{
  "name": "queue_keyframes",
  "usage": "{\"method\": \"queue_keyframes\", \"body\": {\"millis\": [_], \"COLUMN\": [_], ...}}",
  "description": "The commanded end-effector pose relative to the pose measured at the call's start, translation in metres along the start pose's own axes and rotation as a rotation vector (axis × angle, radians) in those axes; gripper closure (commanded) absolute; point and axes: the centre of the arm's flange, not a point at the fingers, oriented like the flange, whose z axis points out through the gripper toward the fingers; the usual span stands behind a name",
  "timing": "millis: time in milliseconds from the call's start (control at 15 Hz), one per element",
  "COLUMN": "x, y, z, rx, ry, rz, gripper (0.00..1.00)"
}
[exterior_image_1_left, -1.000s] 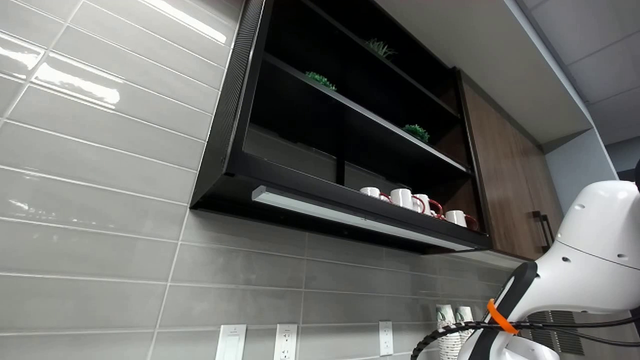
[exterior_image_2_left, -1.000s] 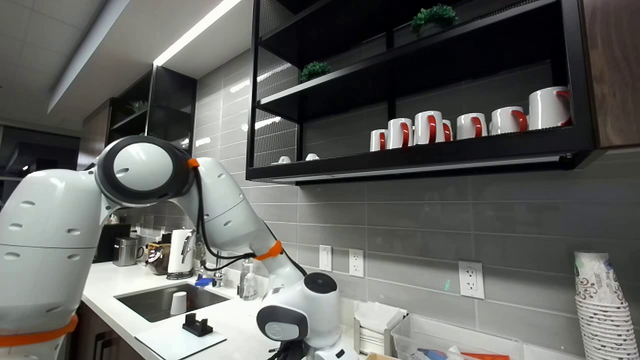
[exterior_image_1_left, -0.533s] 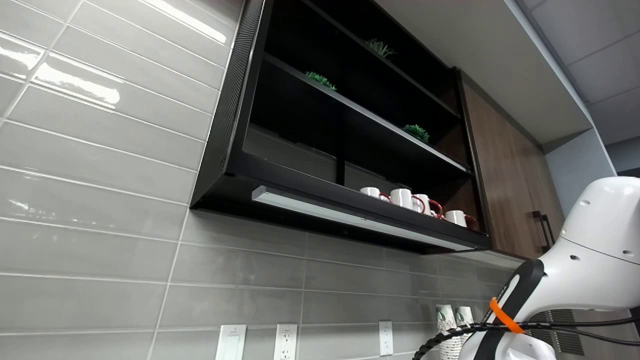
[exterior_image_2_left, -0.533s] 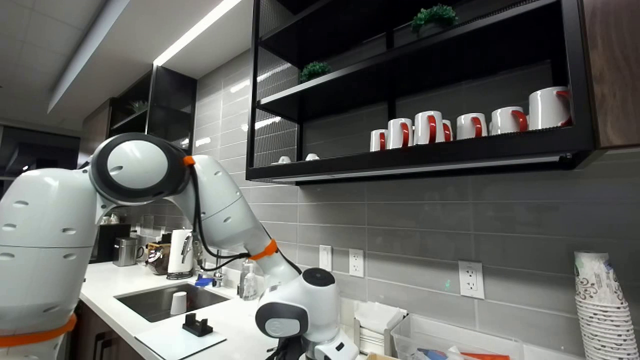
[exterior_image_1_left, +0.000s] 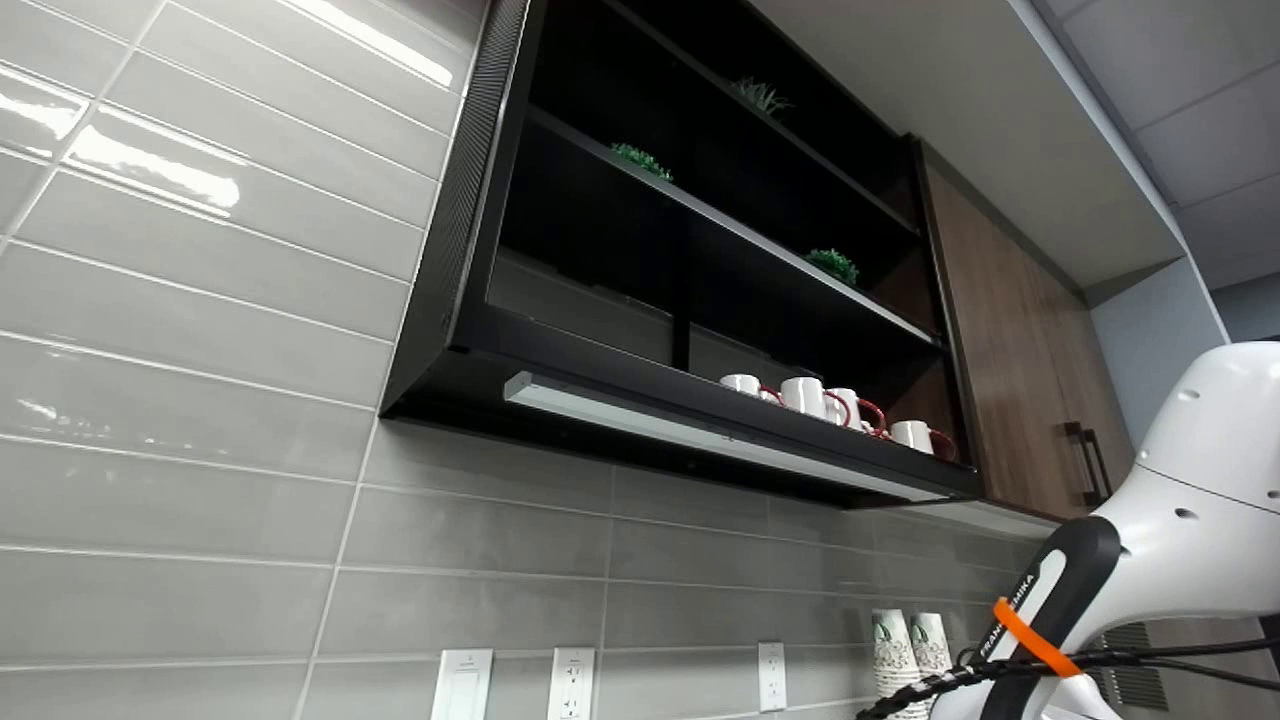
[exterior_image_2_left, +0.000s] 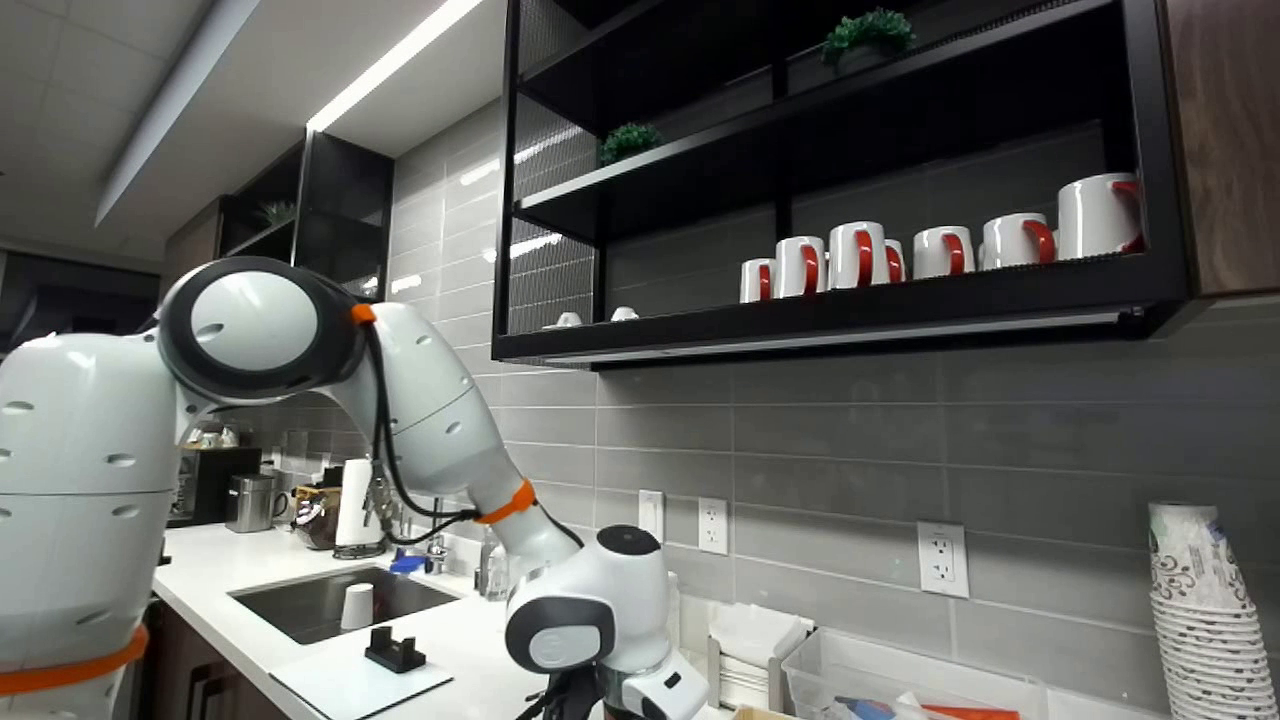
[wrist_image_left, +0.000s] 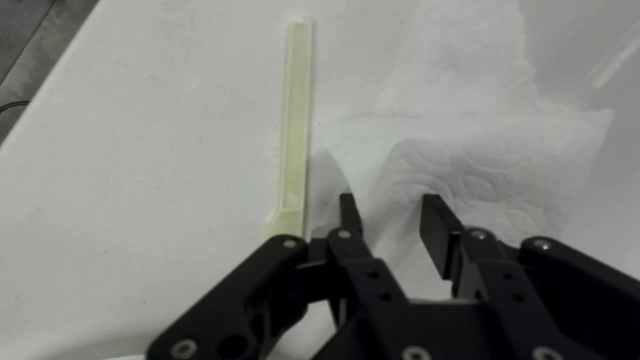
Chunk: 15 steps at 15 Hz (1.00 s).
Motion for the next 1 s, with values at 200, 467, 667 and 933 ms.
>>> {"method": "queue_keyframes", "body": {"millis": [200, 467, 667, 933], "x": [-0.01, -0.013, -0.012, -0.012], "y": [0.005, 0.009, 0.009, 0.014], "z": [0.002, 0.006, 0.009, 0.017], "rx": [-0.026, -0.033, -0.017, -0.023], "ry": [-0.028, -0.038, -0.043, -0.064], "rz": [0.036, 0.059, 0.074, 0.096], "gripper": [0.62, 0.56, 0.55, 0.48]}}
